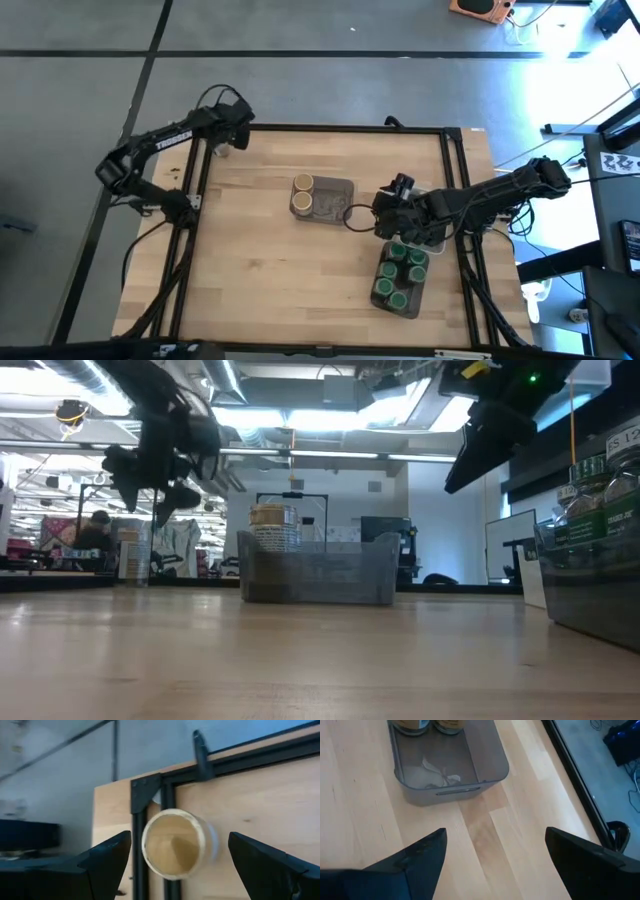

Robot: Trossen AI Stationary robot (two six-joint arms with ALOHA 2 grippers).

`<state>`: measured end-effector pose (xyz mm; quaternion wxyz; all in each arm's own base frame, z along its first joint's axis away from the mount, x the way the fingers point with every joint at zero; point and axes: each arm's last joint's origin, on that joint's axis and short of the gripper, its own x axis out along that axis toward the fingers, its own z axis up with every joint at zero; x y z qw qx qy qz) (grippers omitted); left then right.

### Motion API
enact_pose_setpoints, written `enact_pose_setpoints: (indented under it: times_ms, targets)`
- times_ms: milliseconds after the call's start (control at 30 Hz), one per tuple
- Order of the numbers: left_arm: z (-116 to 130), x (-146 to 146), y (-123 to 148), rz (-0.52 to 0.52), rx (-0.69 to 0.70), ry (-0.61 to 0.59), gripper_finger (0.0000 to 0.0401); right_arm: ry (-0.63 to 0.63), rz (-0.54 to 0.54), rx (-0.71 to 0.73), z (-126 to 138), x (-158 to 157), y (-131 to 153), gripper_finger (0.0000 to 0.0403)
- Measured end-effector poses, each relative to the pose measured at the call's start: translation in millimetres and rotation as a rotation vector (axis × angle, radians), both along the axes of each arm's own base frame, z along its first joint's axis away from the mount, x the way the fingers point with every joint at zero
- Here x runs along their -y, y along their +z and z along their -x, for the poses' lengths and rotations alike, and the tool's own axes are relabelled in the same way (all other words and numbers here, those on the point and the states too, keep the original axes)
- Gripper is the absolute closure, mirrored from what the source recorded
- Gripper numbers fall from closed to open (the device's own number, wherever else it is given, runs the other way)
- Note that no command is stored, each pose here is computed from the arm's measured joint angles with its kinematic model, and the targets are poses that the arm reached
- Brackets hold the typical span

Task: Sort spices by type
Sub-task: Put the brown seasoning bottle into the top black bin

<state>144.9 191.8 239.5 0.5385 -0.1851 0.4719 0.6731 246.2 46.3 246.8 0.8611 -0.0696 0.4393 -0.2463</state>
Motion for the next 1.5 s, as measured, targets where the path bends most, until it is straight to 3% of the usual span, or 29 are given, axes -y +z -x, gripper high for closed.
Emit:
enact_pose_setpoints:
  times_ms: [167, 633, 1167, 1500]
  targets:
    - [-6, -6, -20, -0.011, -0.136, 0.045, 0.007, 0.024, 0.018, -0.018, 0, 0, 0, 0.0068]
    - [-13, -20, -58, 0.113, -0.24, 0.068, 0.007, 0.046, 0.033, -0.036, 0, 0, 0, 0.0068]
    - [-41, 3, -54, 0.197, -0.196, -0.136, 0.007, 0.046, 0.033, -0.033, 0, 0, 0, 0.0068]
    - [-85, 30, -19, 0.272, -0.069, -0.278, 0.007, 0.046, 0.033, -0.033, 0, 0, 0, 0.0068]
